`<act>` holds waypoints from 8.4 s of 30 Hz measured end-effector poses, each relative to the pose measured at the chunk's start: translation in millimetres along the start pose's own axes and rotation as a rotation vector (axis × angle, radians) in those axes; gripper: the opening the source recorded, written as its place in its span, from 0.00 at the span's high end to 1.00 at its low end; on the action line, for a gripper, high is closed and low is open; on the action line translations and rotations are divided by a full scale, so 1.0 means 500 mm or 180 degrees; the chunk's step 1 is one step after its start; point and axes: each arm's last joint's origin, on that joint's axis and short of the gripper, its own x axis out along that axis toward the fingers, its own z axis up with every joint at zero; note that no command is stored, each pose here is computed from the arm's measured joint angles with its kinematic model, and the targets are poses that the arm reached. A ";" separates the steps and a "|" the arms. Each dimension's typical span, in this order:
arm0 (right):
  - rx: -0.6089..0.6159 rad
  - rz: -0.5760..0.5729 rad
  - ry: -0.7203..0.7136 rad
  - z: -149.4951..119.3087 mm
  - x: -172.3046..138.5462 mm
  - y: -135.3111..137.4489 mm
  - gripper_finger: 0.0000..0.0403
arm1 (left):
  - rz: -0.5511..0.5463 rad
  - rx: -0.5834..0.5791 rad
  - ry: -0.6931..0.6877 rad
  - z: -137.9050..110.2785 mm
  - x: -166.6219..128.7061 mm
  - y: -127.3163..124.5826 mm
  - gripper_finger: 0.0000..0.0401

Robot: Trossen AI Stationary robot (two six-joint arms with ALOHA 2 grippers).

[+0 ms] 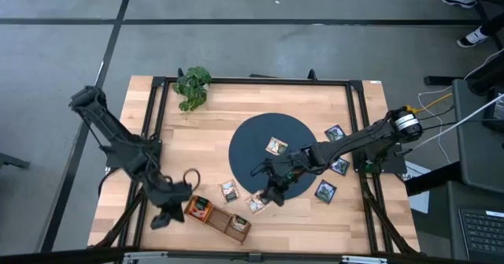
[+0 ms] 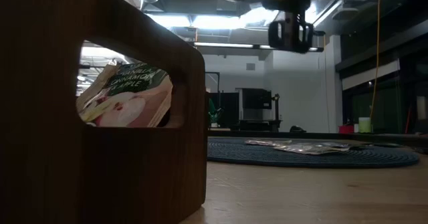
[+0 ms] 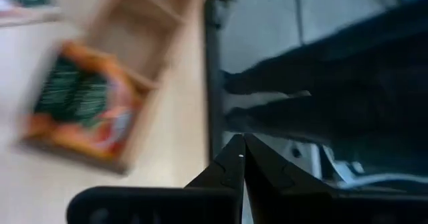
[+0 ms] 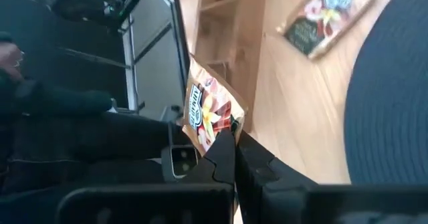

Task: Pick & Place Tea
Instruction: Put the brown tea bag into the right section of the wooden organizer

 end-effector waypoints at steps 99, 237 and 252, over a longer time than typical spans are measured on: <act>-0.0697 -0.0667 -0.0824 0.045 0.022 0.126 1.00 | 0.0676 -0.0559 -0.1554 0.256 0.018 0.068 0.62; 0.1661 -0.1608 0.0203 -0.085 0.128 0.026 0.73 | 0.0935 -0.0275 -0.0782 0.297 -0.067 0.250 0.80; 0.2225 -0.1432 -0.0936 -0.114 0.121 -0.022 0.87 | 0.0353 -0.0080 -0.0607 0.356 0.060 0.414 0.92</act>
